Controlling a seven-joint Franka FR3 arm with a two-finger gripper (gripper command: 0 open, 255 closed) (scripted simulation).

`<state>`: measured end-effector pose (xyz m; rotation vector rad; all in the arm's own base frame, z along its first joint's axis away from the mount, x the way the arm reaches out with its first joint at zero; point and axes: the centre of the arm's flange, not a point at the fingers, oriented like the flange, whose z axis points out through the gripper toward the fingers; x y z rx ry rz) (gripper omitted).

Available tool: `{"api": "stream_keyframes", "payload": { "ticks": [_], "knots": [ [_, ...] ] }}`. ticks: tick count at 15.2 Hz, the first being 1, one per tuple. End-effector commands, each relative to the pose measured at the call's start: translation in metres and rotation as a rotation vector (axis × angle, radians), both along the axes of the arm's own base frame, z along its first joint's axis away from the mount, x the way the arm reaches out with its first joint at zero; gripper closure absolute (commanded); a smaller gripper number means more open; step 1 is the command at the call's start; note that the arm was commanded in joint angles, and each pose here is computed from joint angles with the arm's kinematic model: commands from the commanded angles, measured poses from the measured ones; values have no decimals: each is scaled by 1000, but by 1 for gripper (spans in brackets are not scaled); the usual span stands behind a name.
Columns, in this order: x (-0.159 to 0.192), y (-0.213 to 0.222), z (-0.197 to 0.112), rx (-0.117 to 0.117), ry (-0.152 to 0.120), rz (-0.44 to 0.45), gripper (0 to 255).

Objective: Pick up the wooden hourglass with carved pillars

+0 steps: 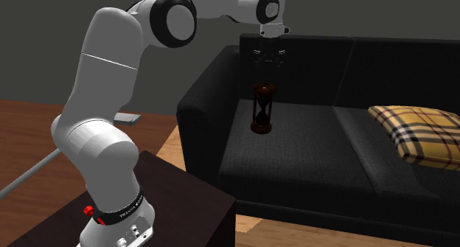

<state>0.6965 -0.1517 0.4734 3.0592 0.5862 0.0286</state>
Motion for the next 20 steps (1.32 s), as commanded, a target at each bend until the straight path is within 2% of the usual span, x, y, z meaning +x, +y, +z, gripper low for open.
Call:
{"api": "stream_keyframes", "payload": {
  "ticks": [1,7,8,17,20],
  "knots": [
    [3,0,-10,1,-1,3,0],
    [3,0,-34,1,-1,3,0],
    [3,0,-34,0,-1,3,255],
    [3,0,-34,1,-1,3,255],
    [3,0,-18,1,-1,3,255]
  ]
}}
